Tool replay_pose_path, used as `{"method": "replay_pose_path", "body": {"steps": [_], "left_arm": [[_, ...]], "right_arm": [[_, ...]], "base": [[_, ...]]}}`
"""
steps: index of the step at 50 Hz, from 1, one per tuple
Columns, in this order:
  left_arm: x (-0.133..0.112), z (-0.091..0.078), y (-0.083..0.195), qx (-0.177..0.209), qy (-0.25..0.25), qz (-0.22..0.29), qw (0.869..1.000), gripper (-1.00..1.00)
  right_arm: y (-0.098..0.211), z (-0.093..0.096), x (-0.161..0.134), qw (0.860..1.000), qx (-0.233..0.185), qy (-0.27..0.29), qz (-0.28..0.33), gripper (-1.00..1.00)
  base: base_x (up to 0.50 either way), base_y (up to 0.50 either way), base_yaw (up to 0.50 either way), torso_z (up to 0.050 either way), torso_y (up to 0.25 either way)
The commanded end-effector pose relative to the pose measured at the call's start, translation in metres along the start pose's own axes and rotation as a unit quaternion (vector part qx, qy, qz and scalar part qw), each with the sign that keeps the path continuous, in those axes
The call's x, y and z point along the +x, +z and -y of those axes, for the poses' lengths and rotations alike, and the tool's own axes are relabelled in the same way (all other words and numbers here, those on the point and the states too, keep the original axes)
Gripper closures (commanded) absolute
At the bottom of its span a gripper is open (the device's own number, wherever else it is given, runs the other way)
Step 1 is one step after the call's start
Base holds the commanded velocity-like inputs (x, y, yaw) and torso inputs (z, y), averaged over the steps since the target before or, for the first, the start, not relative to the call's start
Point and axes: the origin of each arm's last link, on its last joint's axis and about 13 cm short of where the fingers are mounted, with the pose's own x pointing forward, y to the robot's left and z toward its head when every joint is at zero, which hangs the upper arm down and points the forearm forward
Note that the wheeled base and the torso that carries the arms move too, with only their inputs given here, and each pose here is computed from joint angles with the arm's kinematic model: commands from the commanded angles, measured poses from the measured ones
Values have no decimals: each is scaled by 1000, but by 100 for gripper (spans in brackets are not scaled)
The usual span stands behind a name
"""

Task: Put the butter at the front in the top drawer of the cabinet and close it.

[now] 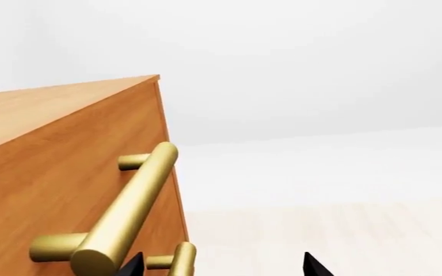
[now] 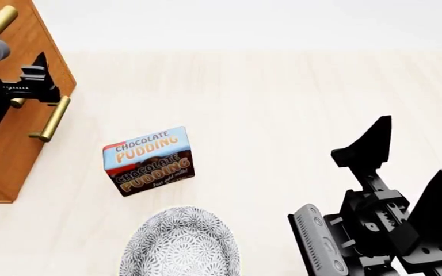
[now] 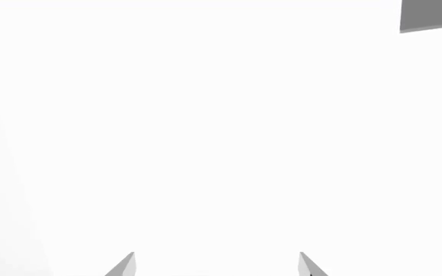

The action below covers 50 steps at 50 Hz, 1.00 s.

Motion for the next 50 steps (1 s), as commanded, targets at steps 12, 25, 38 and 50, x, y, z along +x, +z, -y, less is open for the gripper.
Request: {"method": "replay_pose_path", "body": {"steps": [12,25,38,50], "left_arm": [[-13,12,-19,-18,-13,-43,999,-100],[-15,23,-23,-19,-40,-43,998,-100],[-29,40,-15,-23,-93,-23,995,-100],[-42,52,-13,-29,-136,-10,990,-100]], "right_arm": [[-1,4,-1,1000,-2,-3,-5,-100],[-2,4,-2,1000,-4,-3,-6,-100],[-2,3,-3,1000,-6,-1,-10,-100],[-3,5,-4,1000,-8,-1,-13,-100]], "base": [[0,0,0,0,-1],[0,0,0,0,0],[0,0,0,0,-1],[0,0,0,-2,-1]]}}
